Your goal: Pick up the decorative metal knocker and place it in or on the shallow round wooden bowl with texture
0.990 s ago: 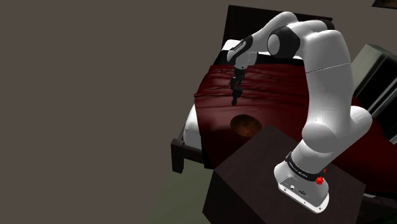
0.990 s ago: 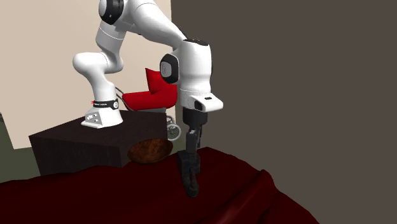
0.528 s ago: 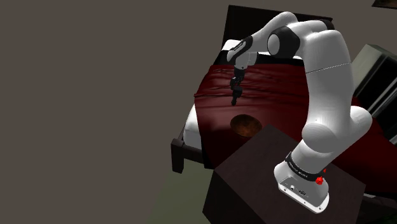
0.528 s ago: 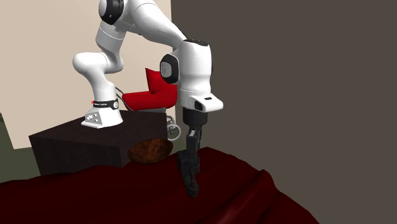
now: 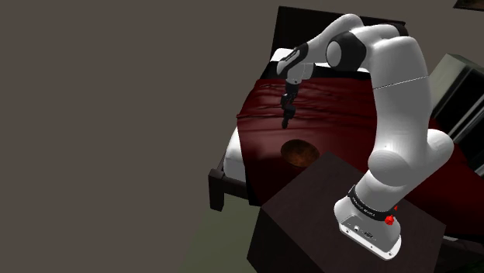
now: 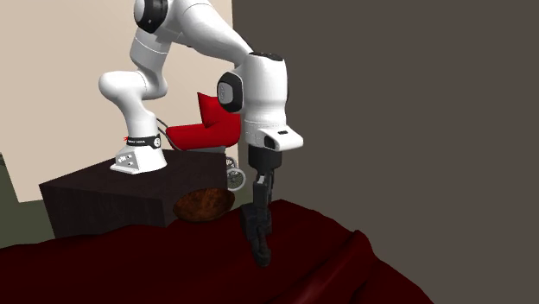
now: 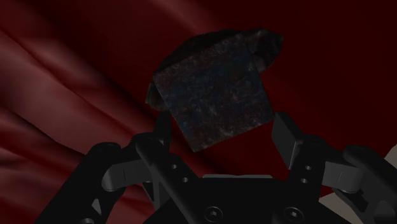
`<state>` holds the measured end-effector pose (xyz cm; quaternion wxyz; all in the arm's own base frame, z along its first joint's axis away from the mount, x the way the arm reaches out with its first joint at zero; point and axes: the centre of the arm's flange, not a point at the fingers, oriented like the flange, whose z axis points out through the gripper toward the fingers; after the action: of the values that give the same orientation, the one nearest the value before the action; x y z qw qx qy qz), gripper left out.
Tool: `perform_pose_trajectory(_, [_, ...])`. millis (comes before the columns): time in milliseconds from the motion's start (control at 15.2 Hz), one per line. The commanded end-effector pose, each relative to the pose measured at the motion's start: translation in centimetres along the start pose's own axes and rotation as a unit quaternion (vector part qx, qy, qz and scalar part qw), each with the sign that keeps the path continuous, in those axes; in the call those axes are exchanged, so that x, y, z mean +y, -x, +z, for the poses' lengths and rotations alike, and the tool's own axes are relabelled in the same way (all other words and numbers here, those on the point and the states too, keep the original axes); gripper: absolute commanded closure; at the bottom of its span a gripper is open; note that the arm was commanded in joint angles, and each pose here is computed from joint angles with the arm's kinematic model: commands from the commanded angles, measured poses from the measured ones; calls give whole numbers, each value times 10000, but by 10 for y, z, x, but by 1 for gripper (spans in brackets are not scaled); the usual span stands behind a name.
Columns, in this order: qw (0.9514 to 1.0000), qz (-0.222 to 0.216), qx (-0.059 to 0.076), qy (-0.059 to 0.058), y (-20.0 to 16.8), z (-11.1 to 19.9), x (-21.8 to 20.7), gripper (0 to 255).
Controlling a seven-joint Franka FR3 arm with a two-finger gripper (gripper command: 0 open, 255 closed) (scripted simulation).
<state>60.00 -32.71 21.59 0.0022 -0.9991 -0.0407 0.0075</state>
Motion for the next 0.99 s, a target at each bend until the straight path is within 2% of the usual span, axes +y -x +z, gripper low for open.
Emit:
perform_pose_trajectory(0, [10000, 2, 1, 2, 0, -8, 0, 255])
perform_pose_trajectory(924, [10000, 1, 1, 3, 1, -82, 0, 255])
